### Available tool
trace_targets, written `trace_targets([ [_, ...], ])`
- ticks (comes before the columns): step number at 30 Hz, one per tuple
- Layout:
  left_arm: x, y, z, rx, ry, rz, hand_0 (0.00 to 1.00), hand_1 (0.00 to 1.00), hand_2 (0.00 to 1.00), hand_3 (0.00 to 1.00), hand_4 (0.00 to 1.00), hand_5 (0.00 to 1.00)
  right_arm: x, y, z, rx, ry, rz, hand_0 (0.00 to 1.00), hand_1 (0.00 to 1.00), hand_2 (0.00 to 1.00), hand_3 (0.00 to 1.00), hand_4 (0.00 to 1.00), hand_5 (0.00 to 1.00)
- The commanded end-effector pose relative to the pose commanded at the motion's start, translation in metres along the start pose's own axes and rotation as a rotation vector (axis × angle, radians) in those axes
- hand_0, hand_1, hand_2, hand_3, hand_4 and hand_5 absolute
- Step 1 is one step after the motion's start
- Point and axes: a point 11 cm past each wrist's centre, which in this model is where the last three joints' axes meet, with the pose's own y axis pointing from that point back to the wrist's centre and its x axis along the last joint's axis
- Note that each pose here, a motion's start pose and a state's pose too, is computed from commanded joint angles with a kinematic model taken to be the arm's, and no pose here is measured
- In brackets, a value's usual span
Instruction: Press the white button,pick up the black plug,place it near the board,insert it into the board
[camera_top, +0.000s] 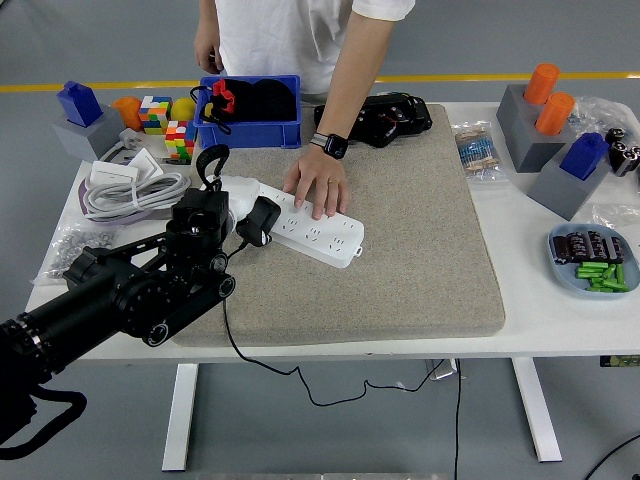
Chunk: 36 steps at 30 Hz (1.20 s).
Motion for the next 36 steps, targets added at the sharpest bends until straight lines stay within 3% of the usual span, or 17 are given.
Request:
trace_targets([
  [8,-0.0018,-0.0007,-0.0030,0.005,-0.003,-0.014,0.133,0.249,0.285,0.560,0.537,0.002,-0.0006,0.0000,0.0002,0.001,0.004,-0.001,0.644,0.583,0.614,0.549,0.638,0.314],
  [19,-0.0003,0.0032,0.0054,-0.024,0.006,-0.022,0.127,0.249,0.284,0.560,0.531,0.002,0.0001,0.0000,-0.0002,0.002,0.007,0.001,0.644,0.582,0.614,0.551,0.638,0.311],
  [35,0.0051,0.0008,0.0030,-0.012,0.014,-0.020,0.135,0.259,0.287,0.574,0.552,0.002,0.0018,-0.0002,0.0024,-0.003,0.009,0.004,0.644,0.583,0.614,0.550,0.637,0.310],
  [36,0.0055,0.0010,0.0030,-0.013,0.018,-0.017,0.194,0.391,0.379,0.616,0.737,0.099,0.0018,-0.0002,0.0027,-0.003,0.009,0.004,0.642,0.583,0.615,0.550,0.637,0.310],
])
